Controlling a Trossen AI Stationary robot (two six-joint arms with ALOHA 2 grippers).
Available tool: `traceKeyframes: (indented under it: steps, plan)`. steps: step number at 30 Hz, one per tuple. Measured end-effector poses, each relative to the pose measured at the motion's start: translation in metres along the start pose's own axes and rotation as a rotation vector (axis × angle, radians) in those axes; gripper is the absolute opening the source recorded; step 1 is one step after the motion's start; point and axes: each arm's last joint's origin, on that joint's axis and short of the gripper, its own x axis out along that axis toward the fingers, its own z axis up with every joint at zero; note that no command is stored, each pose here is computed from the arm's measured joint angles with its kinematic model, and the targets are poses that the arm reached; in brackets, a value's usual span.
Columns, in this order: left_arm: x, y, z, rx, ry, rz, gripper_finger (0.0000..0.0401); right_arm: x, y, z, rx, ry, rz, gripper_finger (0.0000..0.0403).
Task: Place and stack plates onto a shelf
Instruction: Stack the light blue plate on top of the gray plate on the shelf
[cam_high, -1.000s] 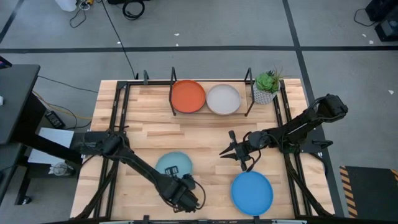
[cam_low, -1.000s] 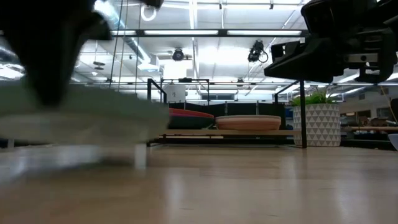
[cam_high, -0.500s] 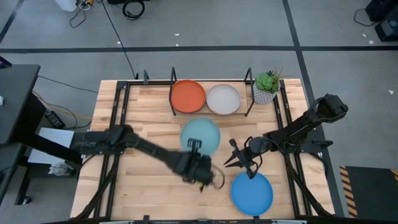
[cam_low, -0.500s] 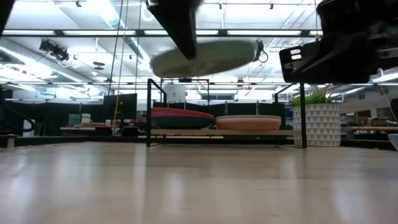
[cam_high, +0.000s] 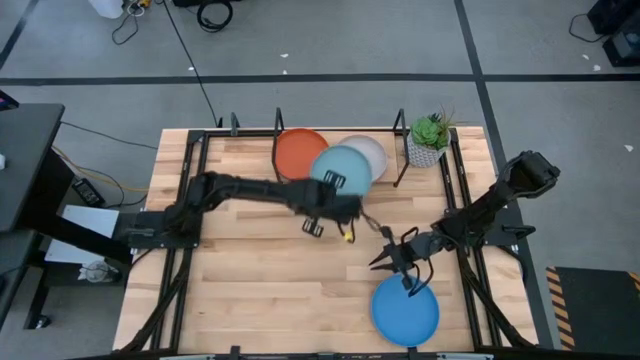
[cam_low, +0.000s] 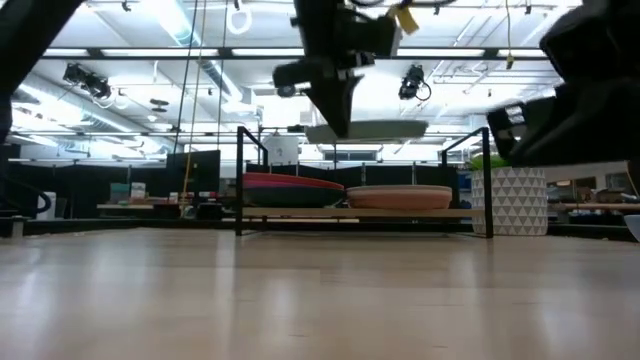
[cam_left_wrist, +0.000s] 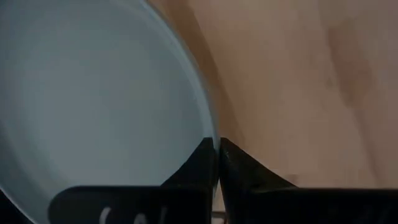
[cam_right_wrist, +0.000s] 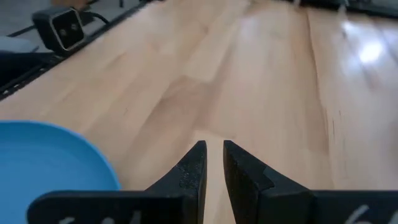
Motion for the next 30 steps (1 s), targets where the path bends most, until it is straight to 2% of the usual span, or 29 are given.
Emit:
traceKeyframes:
  steps: [5, 9, 13, 21, 27, 30]
  plan:
    - [0.024, 0.044, -0.015, -0.011, -0.116, -0.106, 0.0018, -0.006, 0.005, -0.01, 0.068, 0.023, -0.054, 0.0059]
    - [0.037, 0.076, -0.023, -0.022, -0.256, -0.106, 0.0018, -0.007, 0.007, -0.008, 0.044, -0.002, -0.128, 0.0059]
    - [0.046, 0.096, -0.033, -0.017, -0.358, -0.143, 0.0018, -0.007, 0.006, -0.003, 0.008, -0.044, -0.181, 0.0059]
    - [0.079, 0.109, -0.044, -0.047, -0.386, -0.221, 0.0018, -0.008, 0.003, 0.001, -0.019, -0.074, -0.263, 0.0059]
    - [0.095, 0.104, -0.038, 0.045, -0.367, -0.18, 0.0018, -0.008, 0.003, 0.001, -0.008, -0.078, -0.264, 0.0059]
    - [0.096, 0.103, -0.036, 0.045, -0.347, -0.15, 0.0019, -0.008, 0.003, 0.001, -0.01, -0.077, -0.259, 0.0059]
